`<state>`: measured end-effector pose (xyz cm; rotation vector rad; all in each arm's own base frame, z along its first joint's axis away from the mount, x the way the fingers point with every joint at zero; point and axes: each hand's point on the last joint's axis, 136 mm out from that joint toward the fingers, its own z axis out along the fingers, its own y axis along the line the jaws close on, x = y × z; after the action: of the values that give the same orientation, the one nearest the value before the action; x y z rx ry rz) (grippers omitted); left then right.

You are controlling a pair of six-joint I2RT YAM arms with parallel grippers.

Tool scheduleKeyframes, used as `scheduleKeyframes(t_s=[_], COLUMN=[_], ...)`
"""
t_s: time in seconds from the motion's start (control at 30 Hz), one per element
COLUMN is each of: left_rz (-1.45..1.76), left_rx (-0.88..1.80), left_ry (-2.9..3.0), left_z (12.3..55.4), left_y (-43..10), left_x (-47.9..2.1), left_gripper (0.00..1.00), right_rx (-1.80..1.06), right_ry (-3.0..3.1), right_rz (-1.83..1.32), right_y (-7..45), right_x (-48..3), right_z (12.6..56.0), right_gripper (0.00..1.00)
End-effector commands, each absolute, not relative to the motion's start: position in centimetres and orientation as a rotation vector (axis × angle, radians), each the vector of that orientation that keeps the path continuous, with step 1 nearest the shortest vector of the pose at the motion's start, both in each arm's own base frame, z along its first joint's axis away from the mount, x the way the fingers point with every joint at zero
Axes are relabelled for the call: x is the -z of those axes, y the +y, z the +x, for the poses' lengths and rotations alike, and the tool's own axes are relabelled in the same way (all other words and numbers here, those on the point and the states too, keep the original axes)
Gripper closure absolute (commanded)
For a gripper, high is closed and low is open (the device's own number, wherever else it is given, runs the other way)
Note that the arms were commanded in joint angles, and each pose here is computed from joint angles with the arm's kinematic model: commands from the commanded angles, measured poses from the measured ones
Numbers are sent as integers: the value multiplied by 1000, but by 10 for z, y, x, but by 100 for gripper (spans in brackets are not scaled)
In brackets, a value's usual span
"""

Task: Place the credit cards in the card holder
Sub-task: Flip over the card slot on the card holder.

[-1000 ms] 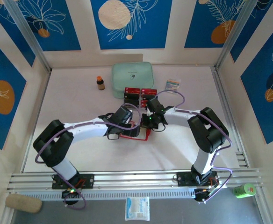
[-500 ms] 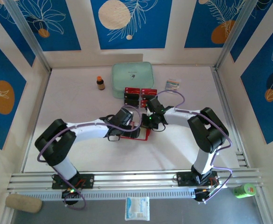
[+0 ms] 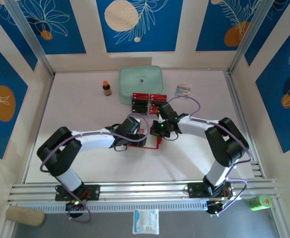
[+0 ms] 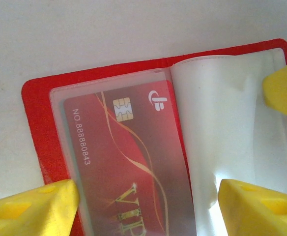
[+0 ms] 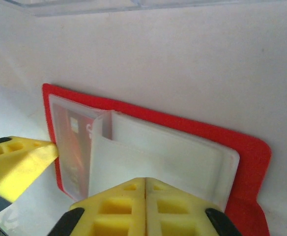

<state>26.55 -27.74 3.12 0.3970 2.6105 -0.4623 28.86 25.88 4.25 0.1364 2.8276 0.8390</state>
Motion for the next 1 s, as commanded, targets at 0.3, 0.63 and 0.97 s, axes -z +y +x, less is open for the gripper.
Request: scheduleKeyframes(t_s=[0.3, 0.63, 0.97], left_rz=[409, 412, 407], left_rx=[476, 474, 484], left_ry=[2670, 2671, 2659], left_z=[250, 249, 250], left_y=[-274, -273, -274], left_x=[-20, -20, -25], left_gripper=[25, 25, 24], right_rx=[-914, -945, -1011], right_ry=[2830, 2838, 2810], right_rz=[202, 181, 114], right_y=[260, 270, 282], right_x=[-41, -37, -54], right_z=[284, 291, 292], right_gripper=[64, 64, 65])
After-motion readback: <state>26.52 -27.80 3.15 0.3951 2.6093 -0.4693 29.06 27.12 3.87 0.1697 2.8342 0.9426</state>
